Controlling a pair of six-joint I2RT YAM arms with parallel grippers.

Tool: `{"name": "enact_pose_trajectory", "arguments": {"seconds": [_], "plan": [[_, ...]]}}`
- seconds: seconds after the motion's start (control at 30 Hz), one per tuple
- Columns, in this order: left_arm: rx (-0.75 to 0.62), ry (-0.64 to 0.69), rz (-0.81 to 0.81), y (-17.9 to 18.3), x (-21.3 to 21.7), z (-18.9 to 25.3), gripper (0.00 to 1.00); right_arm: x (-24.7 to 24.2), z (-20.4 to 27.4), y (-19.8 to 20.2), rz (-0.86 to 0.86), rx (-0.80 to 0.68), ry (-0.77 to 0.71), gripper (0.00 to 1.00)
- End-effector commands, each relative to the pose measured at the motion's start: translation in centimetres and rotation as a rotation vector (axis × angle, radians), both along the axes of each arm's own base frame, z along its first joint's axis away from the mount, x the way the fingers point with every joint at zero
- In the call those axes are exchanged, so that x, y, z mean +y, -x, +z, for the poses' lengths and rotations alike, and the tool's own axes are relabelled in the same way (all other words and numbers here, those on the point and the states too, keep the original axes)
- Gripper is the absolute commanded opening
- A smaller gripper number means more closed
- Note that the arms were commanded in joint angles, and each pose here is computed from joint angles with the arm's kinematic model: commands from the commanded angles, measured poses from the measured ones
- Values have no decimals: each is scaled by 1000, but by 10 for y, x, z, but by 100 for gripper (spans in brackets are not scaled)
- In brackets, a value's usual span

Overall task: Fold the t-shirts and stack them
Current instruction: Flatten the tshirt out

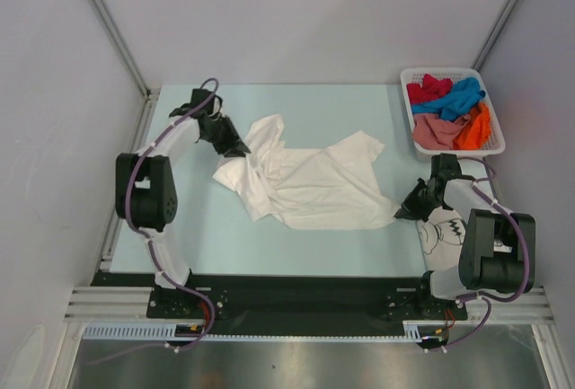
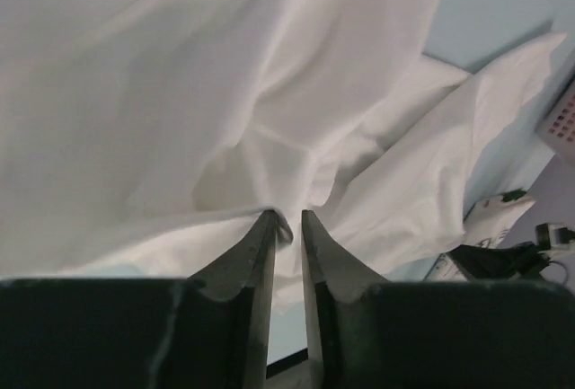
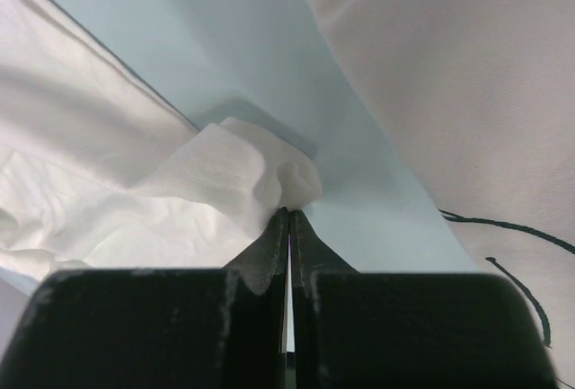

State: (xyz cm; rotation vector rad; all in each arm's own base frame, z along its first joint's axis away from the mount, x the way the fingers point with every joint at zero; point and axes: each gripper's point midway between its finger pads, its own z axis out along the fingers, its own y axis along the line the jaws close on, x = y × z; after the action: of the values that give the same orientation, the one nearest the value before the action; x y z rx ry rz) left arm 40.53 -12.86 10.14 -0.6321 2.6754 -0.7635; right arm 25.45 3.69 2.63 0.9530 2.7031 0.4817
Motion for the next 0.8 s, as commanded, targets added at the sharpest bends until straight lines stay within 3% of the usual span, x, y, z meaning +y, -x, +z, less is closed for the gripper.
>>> {"name": "enact_pose_trajectory", "arguments": {"seconds": [0.0,0.07,0.13,0.2,0.23,0.27,0.4,0.5,0.63,0.77], "plan": [[-123,-45,-199,-11,-38,46,35,0,9,-7,26,-23,13,0],[-133,-92,-175,-5,-26,49,55,-1,9,-7,24,-27,18,0],[-136,-132,-135,9,-1,51,57,-2,11,-7,23,-35,22,0],[-148,-144,-97,18,17,51,49,-3,11,-6,20,-39,27,0],[-144,-148,-88,32,23,49,38,-3,9,-4,21,-33,32,0],[-154,-154,-80,37,27,50,32,-3,8,-3,20,-30,30,0],[-169,-204,-68,57,39,37,15,1,4,-1,9,-22,10,0],[-139,-213,-88,63,43,22,16,2,4,0,7,-23,1,0],[-112,-193,-135,59,38,4,32,1,5,1,6,-22,9,0],[-81,-219,-133,50,47,-9,33,2,5,2,2,-18,6,0]]}}
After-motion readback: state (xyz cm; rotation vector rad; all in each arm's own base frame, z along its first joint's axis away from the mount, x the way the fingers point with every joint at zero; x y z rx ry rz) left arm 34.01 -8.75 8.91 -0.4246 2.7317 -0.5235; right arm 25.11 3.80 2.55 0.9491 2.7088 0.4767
